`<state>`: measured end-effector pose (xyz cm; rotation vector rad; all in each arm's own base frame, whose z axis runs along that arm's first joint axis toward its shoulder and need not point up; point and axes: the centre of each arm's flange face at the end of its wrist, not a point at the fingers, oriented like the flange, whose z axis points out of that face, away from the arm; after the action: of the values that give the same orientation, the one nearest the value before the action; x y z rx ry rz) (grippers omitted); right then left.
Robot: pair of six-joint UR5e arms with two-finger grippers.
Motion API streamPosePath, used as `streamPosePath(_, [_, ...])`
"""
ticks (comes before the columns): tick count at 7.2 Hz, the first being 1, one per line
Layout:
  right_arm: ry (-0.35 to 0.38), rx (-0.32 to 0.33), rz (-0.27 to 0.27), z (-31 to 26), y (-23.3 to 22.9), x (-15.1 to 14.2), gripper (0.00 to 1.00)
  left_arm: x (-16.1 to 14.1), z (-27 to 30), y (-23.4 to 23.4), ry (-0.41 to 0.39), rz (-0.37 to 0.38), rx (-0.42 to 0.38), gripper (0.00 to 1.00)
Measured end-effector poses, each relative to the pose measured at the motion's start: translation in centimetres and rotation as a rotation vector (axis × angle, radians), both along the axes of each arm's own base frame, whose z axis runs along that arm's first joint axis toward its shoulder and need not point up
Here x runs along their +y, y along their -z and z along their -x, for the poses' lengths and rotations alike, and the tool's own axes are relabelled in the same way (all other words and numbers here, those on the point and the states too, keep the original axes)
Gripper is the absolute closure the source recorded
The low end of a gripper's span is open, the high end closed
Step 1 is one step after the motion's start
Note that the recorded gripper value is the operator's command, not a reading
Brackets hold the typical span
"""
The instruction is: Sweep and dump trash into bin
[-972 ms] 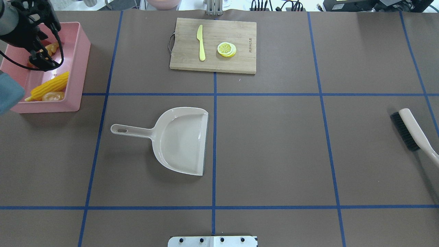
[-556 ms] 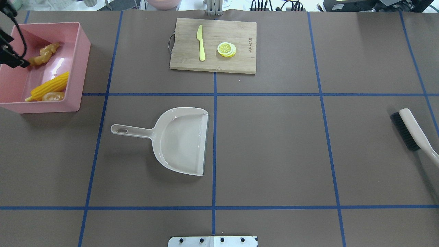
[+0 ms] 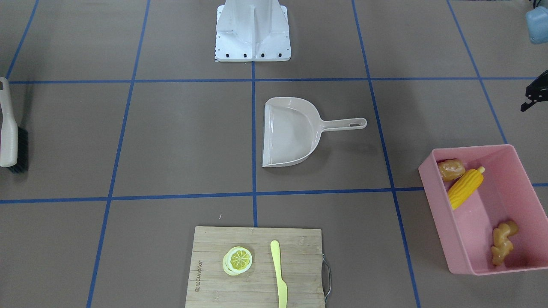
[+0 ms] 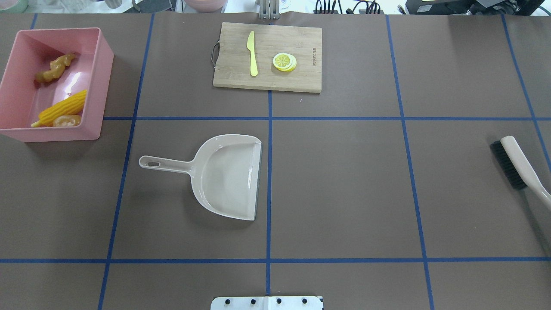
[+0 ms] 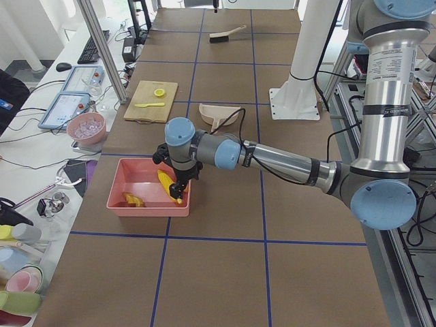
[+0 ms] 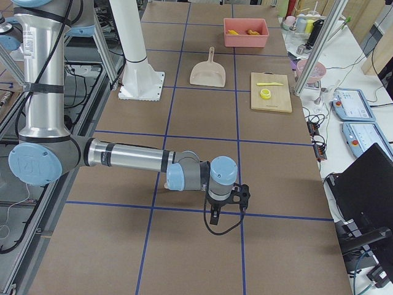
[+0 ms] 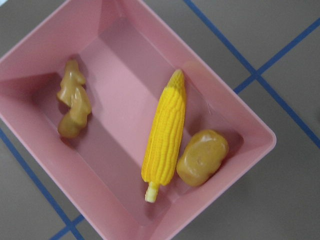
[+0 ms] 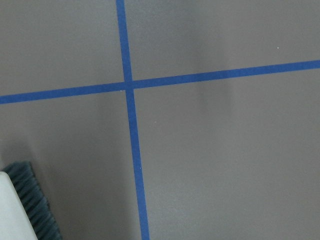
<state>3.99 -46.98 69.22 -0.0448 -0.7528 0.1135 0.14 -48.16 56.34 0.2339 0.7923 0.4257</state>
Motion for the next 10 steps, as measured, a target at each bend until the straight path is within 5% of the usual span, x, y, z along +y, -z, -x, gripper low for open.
streamPosePath(3, [0.001, 0.001, 0.001, 0.0, -0.1, 0.1, 0.00, 6.1, 6.6, -7.2, 0.143, 0.171, -0.006, 0.02])
streamPosePath(6, [0.000, 0.001, 0.005, 0.0, -0.2, 0.2, 0.00, 5.9, 9.9, -7.6, 0.219, 0.303, -0.003, 0.02])
streamPosePath(10, [-0.002, 0.001, 0.003, 0.0, 0.0, 0.1, 0.00, 5.3, 10.2, -6.7, 0.225, 0.308, -0.001, 0.02])
